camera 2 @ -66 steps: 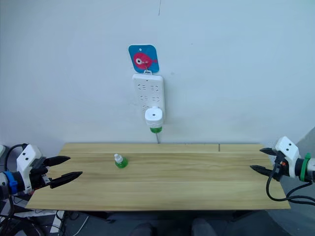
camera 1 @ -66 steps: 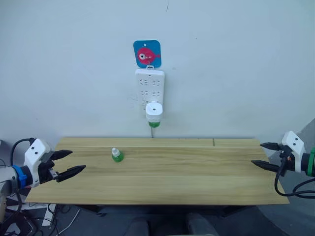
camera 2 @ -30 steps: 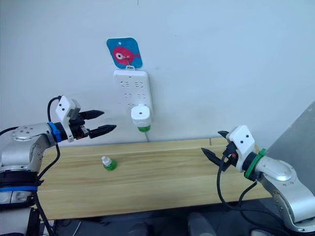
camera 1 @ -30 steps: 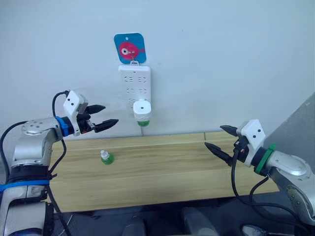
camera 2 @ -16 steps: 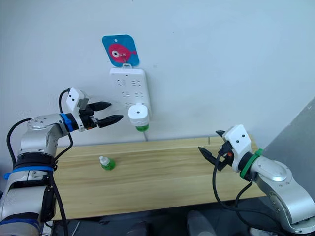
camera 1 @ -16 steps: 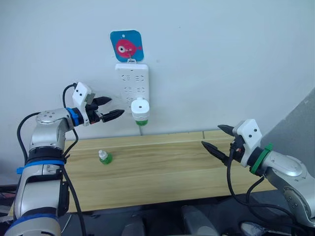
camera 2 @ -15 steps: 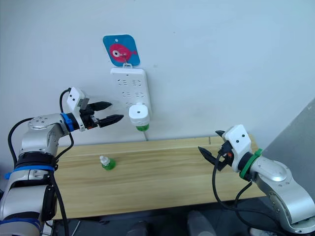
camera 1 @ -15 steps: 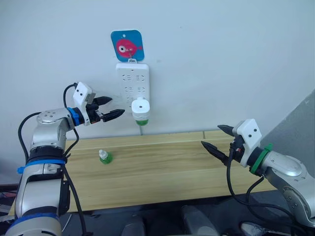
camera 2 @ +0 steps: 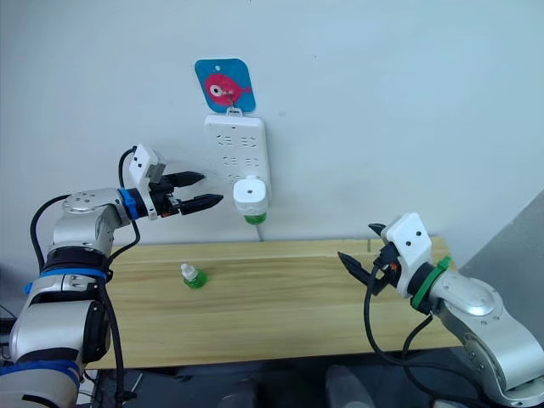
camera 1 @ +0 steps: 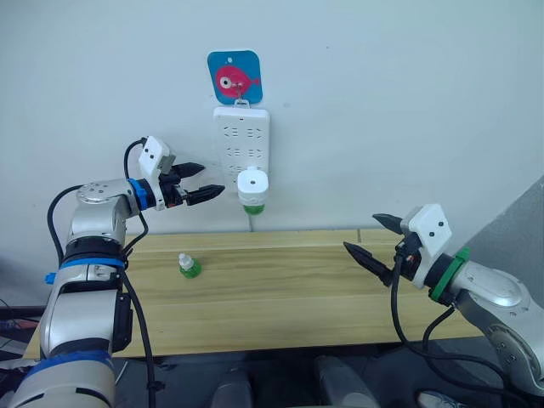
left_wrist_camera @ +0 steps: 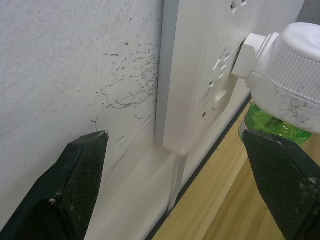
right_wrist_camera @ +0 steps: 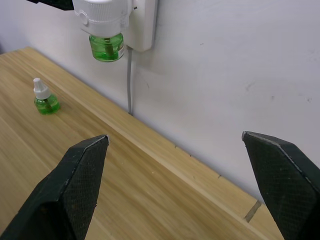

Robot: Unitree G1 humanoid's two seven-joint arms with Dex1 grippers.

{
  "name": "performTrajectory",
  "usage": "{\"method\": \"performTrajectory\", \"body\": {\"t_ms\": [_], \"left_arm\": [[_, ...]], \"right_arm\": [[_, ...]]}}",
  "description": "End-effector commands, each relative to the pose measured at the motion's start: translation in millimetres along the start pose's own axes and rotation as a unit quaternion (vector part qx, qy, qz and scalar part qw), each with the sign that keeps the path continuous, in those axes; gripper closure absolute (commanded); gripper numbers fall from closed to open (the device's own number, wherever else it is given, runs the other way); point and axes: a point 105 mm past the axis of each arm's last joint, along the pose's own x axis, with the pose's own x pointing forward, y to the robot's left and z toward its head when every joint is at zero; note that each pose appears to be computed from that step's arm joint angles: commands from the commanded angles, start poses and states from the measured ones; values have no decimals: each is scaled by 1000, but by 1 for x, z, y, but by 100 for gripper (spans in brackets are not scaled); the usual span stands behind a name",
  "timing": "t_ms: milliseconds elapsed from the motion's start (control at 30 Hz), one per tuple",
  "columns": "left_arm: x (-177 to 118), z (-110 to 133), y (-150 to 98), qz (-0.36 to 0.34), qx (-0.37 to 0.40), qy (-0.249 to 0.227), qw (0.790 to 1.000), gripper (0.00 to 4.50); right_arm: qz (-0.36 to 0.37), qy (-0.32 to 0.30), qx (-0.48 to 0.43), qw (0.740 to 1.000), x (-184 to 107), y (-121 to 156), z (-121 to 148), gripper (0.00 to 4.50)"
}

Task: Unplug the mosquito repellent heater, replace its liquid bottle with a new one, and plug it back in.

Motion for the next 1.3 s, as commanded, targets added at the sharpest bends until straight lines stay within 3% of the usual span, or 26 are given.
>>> {"method": "performTrajectory", "body": {"t_ms": [33,767,1300], "left_arm": [[6,21,-3,-7,49,-24,998,0],[30,19,-12,6,37,-51,998,0],[37,45,-25,-85,45,-54,994,0]], "right_arm": [[2,-26,-14,1000,-4,3,14,4],[6,-32,-19,999,0,3,17,4],[18,-34,-17,999,-1,7,19,4]]}}
